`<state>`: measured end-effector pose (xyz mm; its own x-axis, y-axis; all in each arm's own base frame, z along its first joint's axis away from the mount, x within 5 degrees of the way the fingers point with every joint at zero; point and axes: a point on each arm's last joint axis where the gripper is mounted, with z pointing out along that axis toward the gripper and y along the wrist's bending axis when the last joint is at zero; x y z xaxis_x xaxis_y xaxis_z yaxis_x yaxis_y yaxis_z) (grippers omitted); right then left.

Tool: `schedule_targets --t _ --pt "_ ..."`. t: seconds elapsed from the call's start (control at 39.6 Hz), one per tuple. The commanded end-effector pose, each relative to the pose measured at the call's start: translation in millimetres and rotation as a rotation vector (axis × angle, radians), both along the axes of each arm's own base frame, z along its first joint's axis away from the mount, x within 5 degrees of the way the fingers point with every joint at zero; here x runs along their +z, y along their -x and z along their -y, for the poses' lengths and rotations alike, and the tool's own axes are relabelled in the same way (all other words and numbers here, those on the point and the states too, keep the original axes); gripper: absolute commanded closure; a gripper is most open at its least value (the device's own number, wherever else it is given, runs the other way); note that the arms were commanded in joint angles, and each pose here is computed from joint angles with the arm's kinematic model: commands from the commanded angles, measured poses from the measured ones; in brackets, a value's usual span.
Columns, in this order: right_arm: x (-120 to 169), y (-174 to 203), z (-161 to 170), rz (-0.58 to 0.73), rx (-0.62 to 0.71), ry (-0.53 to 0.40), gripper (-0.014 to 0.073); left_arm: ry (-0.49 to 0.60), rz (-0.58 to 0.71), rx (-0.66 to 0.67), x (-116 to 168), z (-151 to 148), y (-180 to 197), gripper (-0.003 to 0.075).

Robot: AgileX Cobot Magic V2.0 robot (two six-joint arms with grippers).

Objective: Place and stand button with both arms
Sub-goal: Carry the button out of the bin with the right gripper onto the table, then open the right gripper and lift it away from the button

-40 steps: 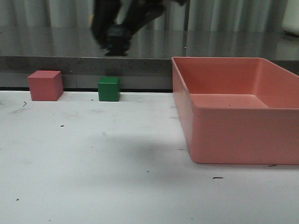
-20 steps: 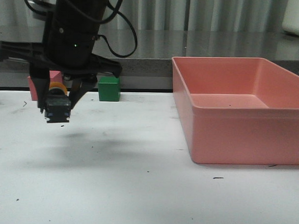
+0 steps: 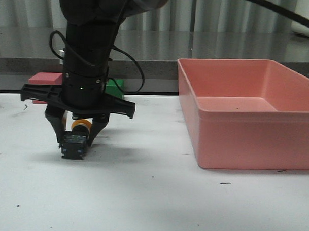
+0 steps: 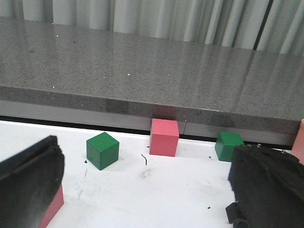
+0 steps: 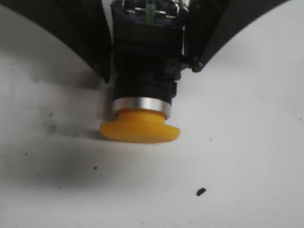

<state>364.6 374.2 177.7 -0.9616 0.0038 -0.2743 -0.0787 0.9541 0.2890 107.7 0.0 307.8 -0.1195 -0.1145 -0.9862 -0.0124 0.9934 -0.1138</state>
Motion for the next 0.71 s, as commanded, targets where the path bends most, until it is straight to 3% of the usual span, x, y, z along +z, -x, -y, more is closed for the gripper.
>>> schedule_targets --t 0.0,0.2,0.4,0.53,0.68 --pt "51 -1 2 0.106 -0.005 -0.094 0.0281 0.010 0.113 0.006 19 -1 -1 0.0047" --pt "72 -1 2 0.130 -0.004 -0.120 0.0014 0.010 0.111 0.006 18 -1 -1 0.0047" --pt "127 1 5 0.240 0.021 -0.207 0.0003 0.010 0.111 0.006 18 -1 -1 0.0048" --pt "168 7 11 0.354 0.115 -0.226 0.0078 0.010 0.113 0.006 19 -1 -1 0.0047" --pt "198 18 22 0.418 0.217 -0.186 0.0371 0.010 0.113 0.006 19 -1 -1 0.0047"
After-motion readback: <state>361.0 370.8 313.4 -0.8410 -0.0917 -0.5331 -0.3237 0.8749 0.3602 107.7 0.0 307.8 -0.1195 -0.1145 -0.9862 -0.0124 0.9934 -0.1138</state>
